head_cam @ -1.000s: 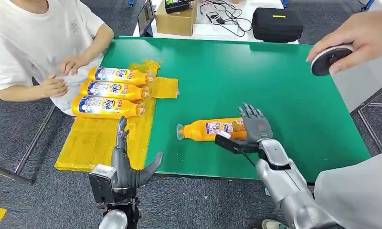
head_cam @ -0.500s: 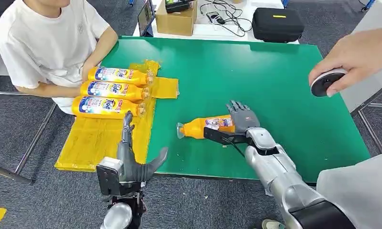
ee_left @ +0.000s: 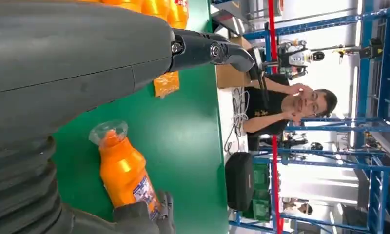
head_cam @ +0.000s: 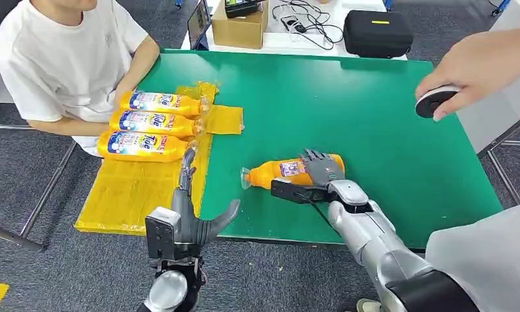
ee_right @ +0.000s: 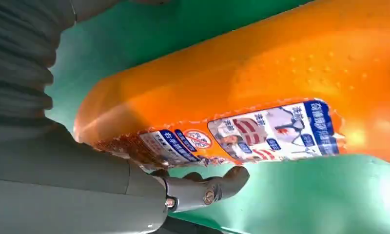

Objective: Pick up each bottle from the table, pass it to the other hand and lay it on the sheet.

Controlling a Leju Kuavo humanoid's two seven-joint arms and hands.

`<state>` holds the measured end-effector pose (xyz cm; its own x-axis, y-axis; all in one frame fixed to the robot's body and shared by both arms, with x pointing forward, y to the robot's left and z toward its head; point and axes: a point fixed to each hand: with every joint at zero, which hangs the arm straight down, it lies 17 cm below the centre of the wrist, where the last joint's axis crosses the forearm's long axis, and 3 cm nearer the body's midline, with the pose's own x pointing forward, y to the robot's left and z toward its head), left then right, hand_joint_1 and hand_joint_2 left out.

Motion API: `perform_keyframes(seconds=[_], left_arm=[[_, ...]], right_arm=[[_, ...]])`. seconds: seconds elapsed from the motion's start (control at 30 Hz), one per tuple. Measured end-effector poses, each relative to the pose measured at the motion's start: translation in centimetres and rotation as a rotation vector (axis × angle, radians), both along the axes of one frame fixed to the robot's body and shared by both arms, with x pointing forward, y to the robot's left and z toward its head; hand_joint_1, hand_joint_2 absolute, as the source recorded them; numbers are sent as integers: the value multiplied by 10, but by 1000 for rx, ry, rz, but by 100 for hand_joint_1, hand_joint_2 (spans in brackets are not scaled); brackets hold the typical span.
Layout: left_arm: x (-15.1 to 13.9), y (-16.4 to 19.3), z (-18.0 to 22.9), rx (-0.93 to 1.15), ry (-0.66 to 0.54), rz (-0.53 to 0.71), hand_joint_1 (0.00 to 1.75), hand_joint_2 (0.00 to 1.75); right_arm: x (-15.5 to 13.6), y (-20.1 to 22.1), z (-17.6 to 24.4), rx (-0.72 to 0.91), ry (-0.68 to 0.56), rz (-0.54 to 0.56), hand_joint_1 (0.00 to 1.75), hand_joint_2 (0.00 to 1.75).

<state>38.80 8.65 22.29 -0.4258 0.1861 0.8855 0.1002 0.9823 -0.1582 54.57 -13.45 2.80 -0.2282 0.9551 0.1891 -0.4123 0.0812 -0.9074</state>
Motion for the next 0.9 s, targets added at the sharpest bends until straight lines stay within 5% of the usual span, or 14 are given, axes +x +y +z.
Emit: perform_keyframes(seconds=[0.07,0.1,0.67,0.8,0.9], left_arm=[[1,-1,0,3,0,-1,0,175],[2,-1,0,4,-1,-4,0,175],[10,-12,-7,30,18,-36,0,175],[11,-13,-11,28,26,-42,0,175],[11,-11,-10,26,20,-33,0,175]], right_arm=[[1,-5,-2,-47,22,-6,166,175],[0,-8,-5,-73,41,-12,175,175],[-2,-38,-18,-364,80,26,175,175],[-5,-32,-22,-315,98,55,175,175],[-10,-13,-21,-106,117,74,175,175]])
